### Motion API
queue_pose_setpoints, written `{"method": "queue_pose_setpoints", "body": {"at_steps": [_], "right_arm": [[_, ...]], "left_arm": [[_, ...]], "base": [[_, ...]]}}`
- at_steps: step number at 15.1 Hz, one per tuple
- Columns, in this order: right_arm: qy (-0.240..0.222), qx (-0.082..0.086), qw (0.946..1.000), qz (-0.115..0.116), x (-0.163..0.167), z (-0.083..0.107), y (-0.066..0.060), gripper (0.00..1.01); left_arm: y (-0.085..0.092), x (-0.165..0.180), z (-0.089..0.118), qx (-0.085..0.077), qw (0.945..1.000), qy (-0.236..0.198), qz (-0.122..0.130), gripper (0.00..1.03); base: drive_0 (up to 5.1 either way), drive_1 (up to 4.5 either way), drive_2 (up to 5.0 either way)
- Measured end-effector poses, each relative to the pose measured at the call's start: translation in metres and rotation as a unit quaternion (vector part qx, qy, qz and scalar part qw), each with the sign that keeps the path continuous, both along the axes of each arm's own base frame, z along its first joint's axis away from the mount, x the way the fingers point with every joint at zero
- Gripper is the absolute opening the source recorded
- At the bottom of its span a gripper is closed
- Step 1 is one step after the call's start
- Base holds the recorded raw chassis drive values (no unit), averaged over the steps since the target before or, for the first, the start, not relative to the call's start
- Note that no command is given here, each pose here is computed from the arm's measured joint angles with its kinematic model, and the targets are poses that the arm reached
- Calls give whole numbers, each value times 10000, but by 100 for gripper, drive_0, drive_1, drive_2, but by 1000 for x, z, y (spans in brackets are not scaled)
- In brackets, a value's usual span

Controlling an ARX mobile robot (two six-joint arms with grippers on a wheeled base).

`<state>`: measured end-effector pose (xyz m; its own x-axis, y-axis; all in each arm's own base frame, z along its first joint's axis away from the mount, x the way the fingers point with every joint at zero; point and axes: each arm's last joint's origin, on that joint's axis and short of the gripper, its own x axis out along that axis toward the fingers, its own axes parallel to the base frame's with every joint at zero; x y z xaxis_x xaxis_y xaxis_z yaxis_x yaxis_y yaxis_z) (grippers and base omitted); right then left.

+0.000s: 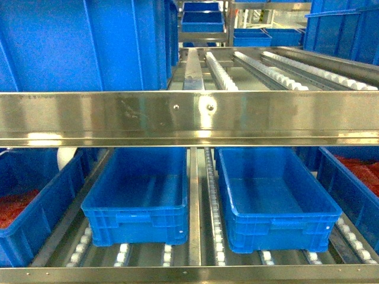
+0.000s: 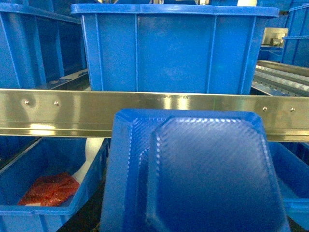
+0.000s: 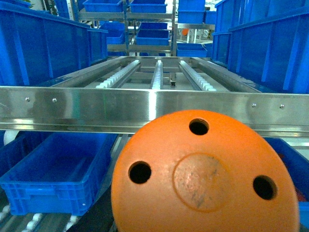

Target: Sort blue parts and orange caps into right shelf containers

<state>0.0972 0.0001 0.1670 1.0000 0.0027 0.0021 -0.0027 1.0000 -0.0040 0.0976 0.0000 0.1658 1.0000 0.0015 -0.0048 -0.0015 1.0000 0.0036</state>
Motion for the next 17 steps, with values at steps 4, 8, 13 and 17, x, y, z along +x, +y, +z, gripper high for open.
{"method": "queue_pose_setpoints", "body": {"at_steps": [4, 8, 13, 17], "right_arm": [[0, 0, 10000, 0, 0, 0, 0, 45], [-11, 0, 10000, 0, 0, 0, 0, 45], [-10, 15, 10000, -13, 0, 0, 0, 45], [0, 21, 10000, -13, 0, 0, 0, 45]], "left_arm": [[0, 0, 0, 0, 10000, 0, 0, 43], [0, 0, 0, 0, 10000, -11, 2, 43], [0, 0, 0, -2, 10000, -4, -4, 43], [0, 0, 0, 0, 10000, 2, -10, 43]], "base": [[0, 0, 0], [0, 0, 0], [0, 0, 0], [0, 0, 0]]}}
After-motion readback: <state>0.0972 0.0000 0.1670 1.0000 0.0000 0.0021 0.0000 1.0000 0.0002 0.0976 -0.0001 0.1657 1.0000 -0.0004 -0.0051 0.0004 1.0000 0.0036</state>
